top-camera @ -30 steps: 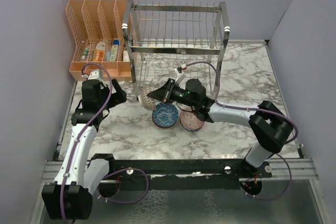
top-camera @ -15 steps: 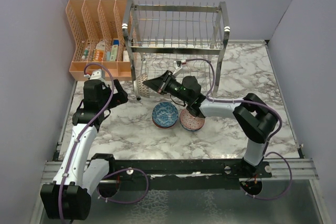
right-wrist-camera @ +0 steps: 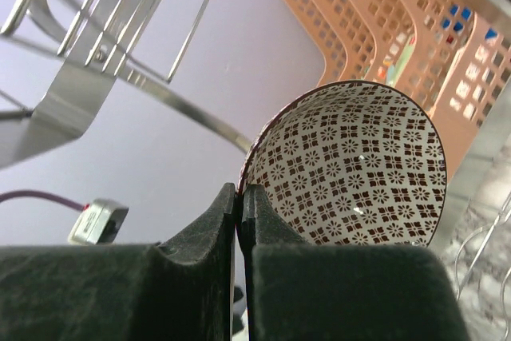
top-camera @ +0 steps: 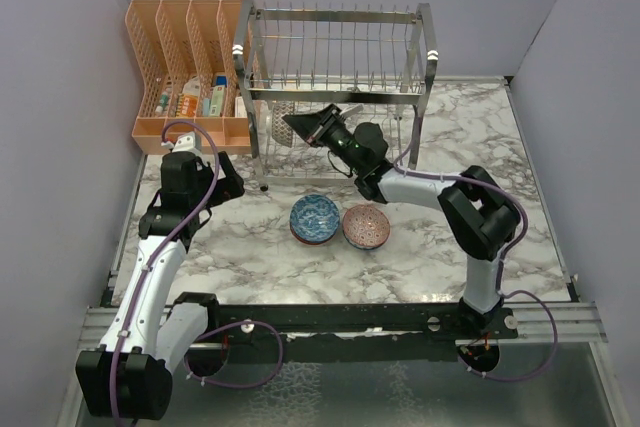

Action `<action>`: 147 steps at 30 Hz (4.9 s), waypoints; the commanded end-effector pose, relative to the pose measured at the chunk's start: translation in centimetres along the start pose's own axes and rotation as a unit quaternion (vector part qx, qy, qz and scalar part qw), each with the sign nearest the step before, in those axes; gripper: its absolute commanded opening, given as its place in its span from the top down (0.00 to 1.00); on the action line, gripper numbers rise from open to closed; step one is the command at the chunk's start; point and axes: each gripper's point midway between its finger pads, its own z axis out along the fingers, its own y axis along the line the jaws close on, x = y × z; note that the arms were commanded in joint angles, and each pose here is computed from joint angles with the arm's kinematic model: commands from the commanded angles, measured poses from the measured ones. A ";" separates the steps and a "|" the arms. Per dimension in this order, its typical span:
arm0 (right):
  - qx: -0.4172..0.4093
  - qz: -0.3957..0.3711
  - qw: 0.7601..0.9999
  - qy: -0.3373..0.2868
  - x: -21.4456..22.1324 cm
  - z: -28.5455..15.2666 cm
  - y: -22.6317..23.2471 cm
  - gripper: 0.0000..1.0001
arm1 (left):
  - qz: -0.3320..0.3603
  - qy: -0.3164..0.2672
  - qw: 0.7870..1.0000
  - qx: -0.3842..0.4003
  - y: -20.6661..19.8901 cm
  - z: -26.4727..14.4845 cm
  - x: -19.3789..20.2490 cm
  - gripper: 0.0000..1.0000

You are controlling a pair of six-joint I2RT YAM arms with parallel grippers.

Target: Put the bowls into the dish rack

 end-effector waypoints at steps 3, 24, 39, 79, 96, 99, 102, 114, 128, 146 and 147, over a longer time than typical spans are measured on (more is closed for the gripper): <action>-0.027 -0.004 0.998 -0.060 -3.3 3.0 -0.4 0.99 | 0.007 -0.016 1.000 -0.004 -0.2 -0.5 -1.1 0.01; -0.077 0.050 0.996 0.002 -3.6 8.4 -7.2 0.99 | 0.010 -0.003 1.000 -0.010 0.0 0.0 -0.6 0.01; -0.079 0.078 0.994 0.020 -2.9 8.9 -10.8 0.99 | 0.010 0.001 1.000 -0.009 -0.1 0.1 -0.4 0.01; -0.045 0.043 0.997 0.034 -2.7 8.5 -13.8 0.51 | 0.014 0.002 1.000 -0.006 -0.2 0.2 -0.4 0.01; -0.080 0.050 0.995 0.035 -3.1 4.4 -9.6 0.48 | 0.012 -0.002 1.000 -0.008 0.0 0.2 -0.7 0.01; -0.096 0.057 0.992 0.066 -2.4 3.8 -8.4 0.48 | 0.011 -0.003 1.000 -0.009 0.1 0.2 -0.7 0.01; -0.095 0.074 0.985 0.125 -0.9 3.3 -7.6 0.48 | 0.010 -0.004 1.000 -0.010 0.2 0.2 -0.7 0.01; -0.055 0.111 0.960 0.252 2.5 -2.7 -5.1 0.49 | 0.006 -0.011 1.000 -0.012 0.4 0.0 -1.0 0.01; -0.037 0.116 0.938 0.324 7.0 -11.1 -2.5 0.49 | 0.000 -0.013 1.000 -0.012 0.7 0.1 -1.0 0.01; 0.019 0.032 0.904 0.427 11.0 -23.5 1.5 0.49 | -0.004 -0.016 1.000 -0.009 0.6 -0.1 -1.1 0.01; 0.032 0.026 0.904 0.425 11.1 -24.0 1.2 0.49 | -0.004 -0.015 1.000 -0.008 0.6 -0.1 -1.0 0.01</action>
